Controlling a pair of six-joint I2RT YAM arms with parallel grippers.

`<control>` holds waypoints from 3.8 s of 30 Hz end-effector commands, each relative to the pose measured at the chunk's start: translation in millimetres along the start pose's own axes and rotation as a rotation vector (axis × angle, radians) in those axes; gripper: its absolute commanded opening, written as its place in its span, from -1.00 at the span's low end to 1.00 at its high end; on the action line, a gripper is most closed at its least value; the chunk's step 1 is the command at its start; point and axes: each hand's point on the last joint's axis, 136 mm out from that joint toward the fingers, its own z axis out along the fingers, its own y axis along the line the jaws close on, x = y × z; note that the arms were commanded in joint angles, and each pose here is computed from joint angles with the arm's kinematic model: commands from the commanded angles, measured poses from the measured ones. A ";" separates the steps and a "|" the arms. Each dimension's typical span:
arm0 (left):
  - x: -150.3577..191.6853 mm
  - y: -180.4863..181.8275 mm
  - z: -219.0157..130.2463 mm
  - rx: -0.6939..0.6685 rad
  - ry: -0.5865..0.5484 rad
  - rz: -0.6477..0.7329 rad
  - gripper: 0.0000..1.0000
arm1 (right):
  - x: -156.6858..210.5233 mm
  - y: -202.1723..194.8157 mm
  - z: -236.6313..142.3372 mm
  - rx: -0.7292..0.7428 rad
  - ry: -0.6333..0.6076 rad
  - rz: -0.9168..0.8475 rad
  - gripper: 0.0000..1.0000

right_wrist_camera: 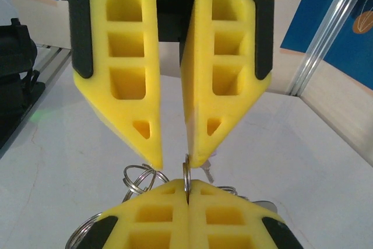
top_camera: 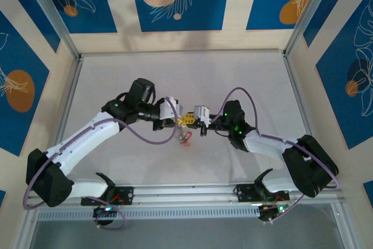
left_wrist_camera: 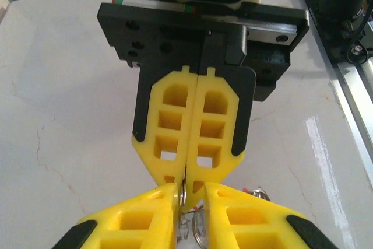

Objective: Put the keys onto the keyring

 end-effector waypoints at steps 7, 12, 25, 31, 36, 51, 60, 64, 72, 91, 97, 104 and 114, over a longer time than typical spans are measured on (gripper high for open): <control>-14.2 -16.8 -6.7 0.050 -0.091 0.048 -0.65 | -29.0 0.3 1.8 -0.017 -0.080 -0.063 -1.00; -11.2 -21.7 -8.0 0.069 -0.083 0.077 -0.82 | -31.2 2.2 -1.9 -0.015 -0.094 -0.069 -1.00; 3.9 -7.1 -21.6 -0.060 -0.028 0.121 -0.34 | -32.1 1.5 -9.3 -0.017 -0.091 -0.068 -1.00; 1.0 1.7 -20.2 -0.089 -0.034 0.129 -0.31 | -33.2 2.5 -9.3 -0.025 -0.092 -0.074 -1.00; 0.8 -0.8 -13.4 -0.044 -0.048 0.106 -0.30 | -37.2 4.4 -9.7 -0.036 -0.101 -0.079 -1.00; -4.3 -6.3 -3.3 0.063 -0.076 0.065 -0.87 | -44.1 7.0 -7.2 -0.050 -0.115 -0.098 -1.00; 3.7 9.7 -2.0 -0.011 -0.011 0.008 -1.00 | -40.7 3.9 -5.2 -0.027 -0.092 -0.117 -1.00; 7.5 19.7 -4.6 -0.058 0.035 -0.046 -1.00 | -33.5 0.8 -5.7 0.000 -0.066 -0.119 -1.00; 11.4 11.2 -0.2 -0.021 0.021 -0.035 -0.62 | -37.2 1.6 -5.5 -0.003 -0.100 -0.087 -1.00; 8.9 8.6 -4.3 -0.051 0.005 -0.004 -1.00 | -11.8 -8.0 -2.2 0.044 0.030 -0.057 -0.92; 16.0 7.7 -4.3 -0.046 0.137 -0.004 -1.00 | -2.5 -14.1 -0.7 0.076 0.082 -0.055 -0.70; 17.6 7.0 1.6 -0.029 0.195 -0.008 -1.00 | -1.3 -13.8 3.8 0.078 0.088 -0.064 -0.68; 15.7 5.3 8.3 0.004 0.213 -0.017 -1.00 | -1.8 -12.5 6.2 0.069 0.084 -0.059 -0.95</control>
